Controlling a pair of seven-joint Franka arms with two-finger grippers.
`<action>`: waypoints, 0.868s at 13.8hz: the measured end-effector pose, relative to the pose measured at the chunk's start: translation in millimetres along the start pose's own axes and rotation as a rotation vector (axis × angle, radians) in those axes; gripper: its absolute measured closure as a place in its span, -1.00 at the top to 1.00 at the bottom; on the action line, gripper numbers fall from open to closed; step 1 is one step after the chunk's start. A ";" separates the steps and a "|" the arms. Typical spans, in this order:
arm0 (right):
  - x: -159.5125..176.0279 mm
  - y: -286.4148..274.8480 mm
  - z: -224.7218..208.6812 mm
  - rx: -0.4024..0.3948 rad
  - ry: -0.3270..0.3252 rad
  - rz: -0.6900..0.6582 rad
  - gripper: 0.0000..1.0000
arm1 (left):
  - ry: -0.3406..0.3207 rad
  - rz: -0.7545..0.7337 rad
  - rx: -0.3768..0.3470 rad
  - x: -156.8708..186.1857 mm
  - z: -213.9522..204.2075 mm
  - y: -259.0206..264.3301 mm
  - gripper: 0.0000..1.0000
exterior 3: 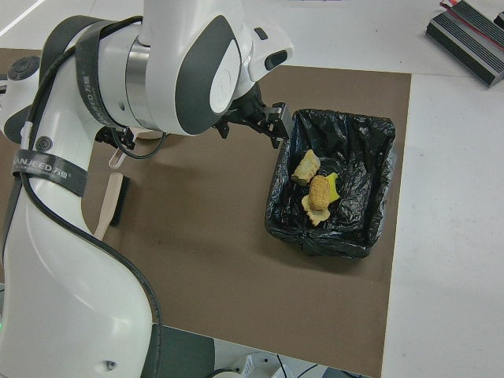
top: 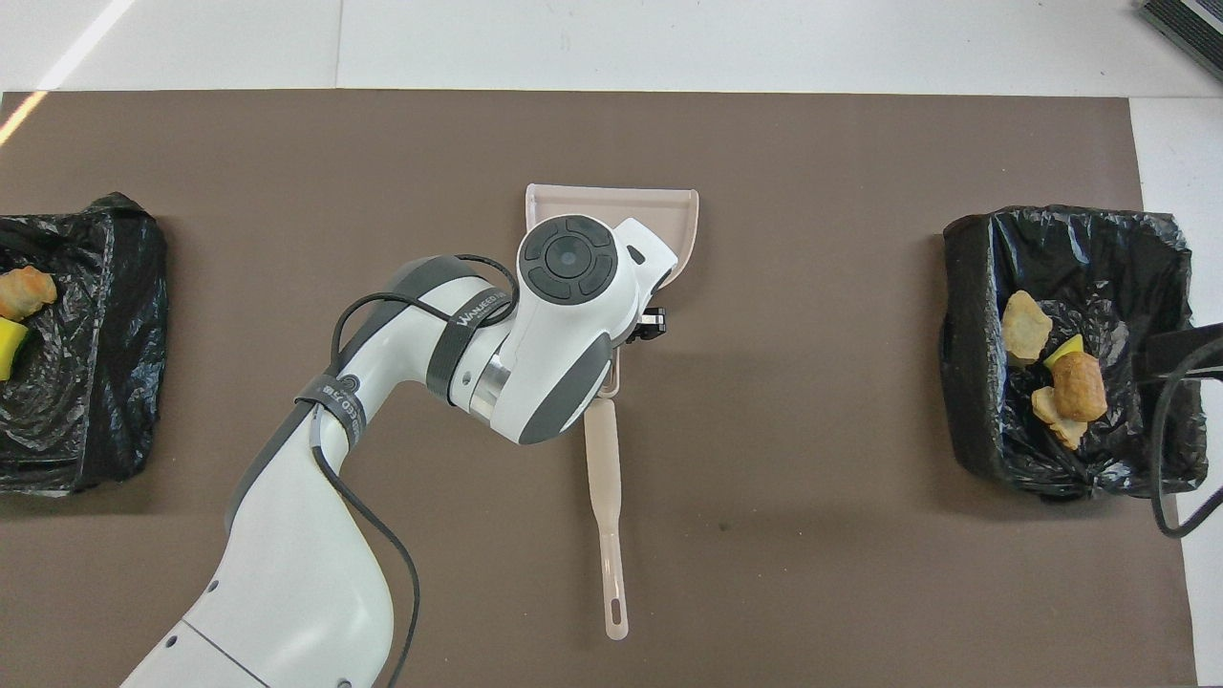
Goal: Sweep and dump trash in bin
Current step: 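Set the dustpan down above the brush and open the left gripper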
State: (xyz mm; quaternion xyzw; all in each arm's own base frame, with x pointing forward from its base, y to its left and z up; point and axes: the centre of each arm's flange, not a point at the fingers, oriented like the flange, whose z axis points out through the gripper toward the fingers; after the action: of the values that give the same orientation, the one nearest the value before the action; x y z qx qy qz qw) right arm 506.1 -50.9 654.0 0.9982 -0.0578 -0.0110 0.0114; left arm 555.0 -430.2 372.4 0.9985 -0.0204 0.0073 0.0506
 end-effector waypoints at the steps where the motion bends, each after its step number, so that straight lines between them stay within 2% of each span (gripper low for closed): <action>1: 0.0 1.2 0.1 0.000 0.000 0.002 1.00 | 0.004 -0.009 0.004 2.4 -12.6 -6.4 0.43; 3: 0.0 -1.8 0.2 0.000 -0.001 -0.004 1.00 | 0.022 -0.040 0.003 10.9 -48.2 -28.2 0.90; 4: -0.1 -6.2 0.4 0.000 -0.001 -0.012 1.00 | 0.032 -0.055 0.001 15.3 -64.4 -40.2 1.00; 7: 0.2 -10.7 1.4 0.005 -0.003 -0.022 1.00 | 0.053 -0.065 0.000 29.8 -94.0 -76.8 1.00; 12: 0.4 -9.0 1.7 0.009 -0.004 -0.020 1.00 | 0.045 -0.020 0.021 50.2 -138.9 -158.2 1.00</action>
State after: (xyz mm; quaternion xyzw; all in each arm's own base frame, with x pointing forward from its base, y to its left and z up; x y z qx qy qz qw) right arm 507.5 -42.0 652.0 0.9988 -0.0477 -0.0126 0.0068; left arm 610.0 -260.9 495.5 0.9987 -0.0090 0.0295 0.0405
